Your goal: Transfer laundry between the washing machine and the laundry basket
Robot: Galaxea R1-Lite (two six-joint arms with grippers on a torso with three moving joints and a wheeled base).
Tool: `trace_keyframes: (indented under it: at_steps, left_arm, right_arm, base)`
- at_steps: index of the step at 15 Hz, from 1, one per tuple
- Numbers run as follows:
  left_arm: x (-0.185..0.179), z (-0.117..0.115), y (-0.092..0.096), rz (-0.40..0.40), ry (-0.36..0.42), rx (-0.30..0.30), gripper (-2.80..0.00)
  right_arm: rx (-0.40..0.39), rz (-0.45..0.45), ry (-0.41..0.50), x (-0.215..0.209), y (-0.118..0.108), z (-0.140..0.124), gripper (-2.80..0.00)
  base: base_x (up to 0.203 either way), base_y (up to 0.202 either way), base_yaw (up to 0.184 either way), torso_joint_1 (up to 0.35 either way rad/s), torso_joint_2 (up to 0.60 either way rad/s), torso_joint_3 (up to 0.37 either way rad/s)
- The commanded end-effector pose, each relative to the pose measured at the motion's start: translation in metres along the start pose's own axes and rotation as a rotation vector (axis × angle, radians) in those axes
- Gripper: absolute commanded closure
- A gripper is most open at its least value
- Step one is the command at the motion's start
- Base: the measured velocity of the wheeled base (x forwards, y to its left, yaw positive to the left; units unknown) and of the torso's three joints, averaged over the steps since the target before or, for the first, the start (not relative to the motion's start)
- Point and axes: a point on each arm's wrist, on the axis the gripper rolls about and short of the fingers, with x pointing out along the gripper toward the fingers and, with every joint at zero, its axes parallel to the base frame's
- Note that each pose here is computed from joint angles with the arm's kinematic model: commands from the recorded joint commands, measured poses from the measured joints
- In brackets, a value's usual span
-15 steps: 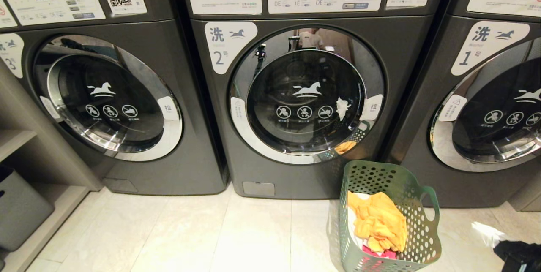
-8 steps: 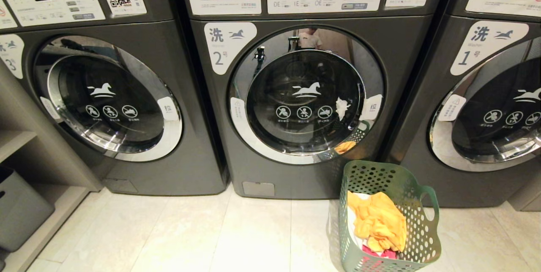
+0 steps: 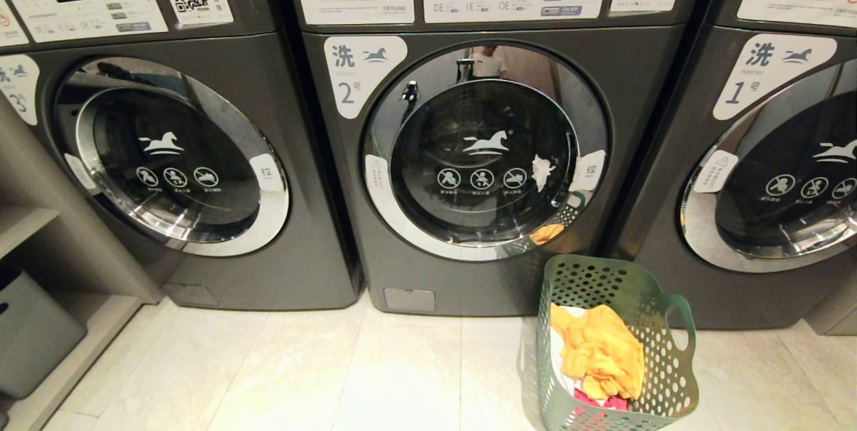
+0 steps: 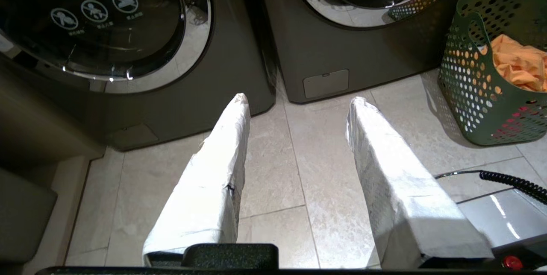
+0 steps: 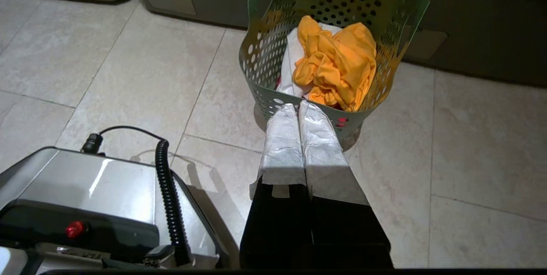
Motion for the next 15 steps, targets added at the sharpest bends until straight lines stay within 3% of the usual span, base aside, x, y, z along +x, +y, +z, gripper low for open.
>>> trace_keyframes:
  at_steps: [1, 3, 5, 7, 12, 15]
  left_arm:
    - [0.0, -0.009, -0.002, -0.001, 0.0, -0.036, 0.0]
    - [0.005, -0.019, -0.005, -0.013, 0.038, -0.119, 0.0]
    - [0.01, -0.03, -0.007, -0.016, 0.082, -0.132, 0.0]
    - [0.011, -0.033, -0.007, 0.001, 0.1, -0.128, 0.0]
    - [0.012, -0.035, -0.008, 0.015, 0.107, -0.128, 0.0]
    - [0.014, -0.038, -0.008, 0.006, 0.115, -0.124, 0.0]
  right_arm:
    - [-0.008, 0.001, -0.006, -0.002, 0.0, -0.002, 0.0]
    - [-0.011, -0.018, 0.071, 0.001, 0.0, -0.002, 0.0]
    - [-0.024, -0.068, 0.122, 0.004, 0.0, -0.001, 0.0]
    - [-0.003, -0.159, 0.107, 0.002, 0.0, -0.001, 0.0]
    - [-0.041, -0.126, -0.22, -0.021, 0.004, -0.011, 0.0]
    - [-0.003, -0.148, -0.29, -0.022, 0.004, -0.012, 0.0]
  base:
    - [0.0, 0.0, 0.0, 0.0, 0.0, 0.0]
    - [0.0, 0.0, 0.0, 0.0, 0.0, 0.0]
    - [0.0, 0.0, 0.0, 0.0, 0.0, 0.0]
    - [0.0, 0.0, 0.0, 0.0, 0.0, 0.0]
    - [0.0, 0.0, 0.0, 0.0, 0.0, 0.0]
    - [0.0, 0.0, 0.0, 0.0, 0.0, 0.0]
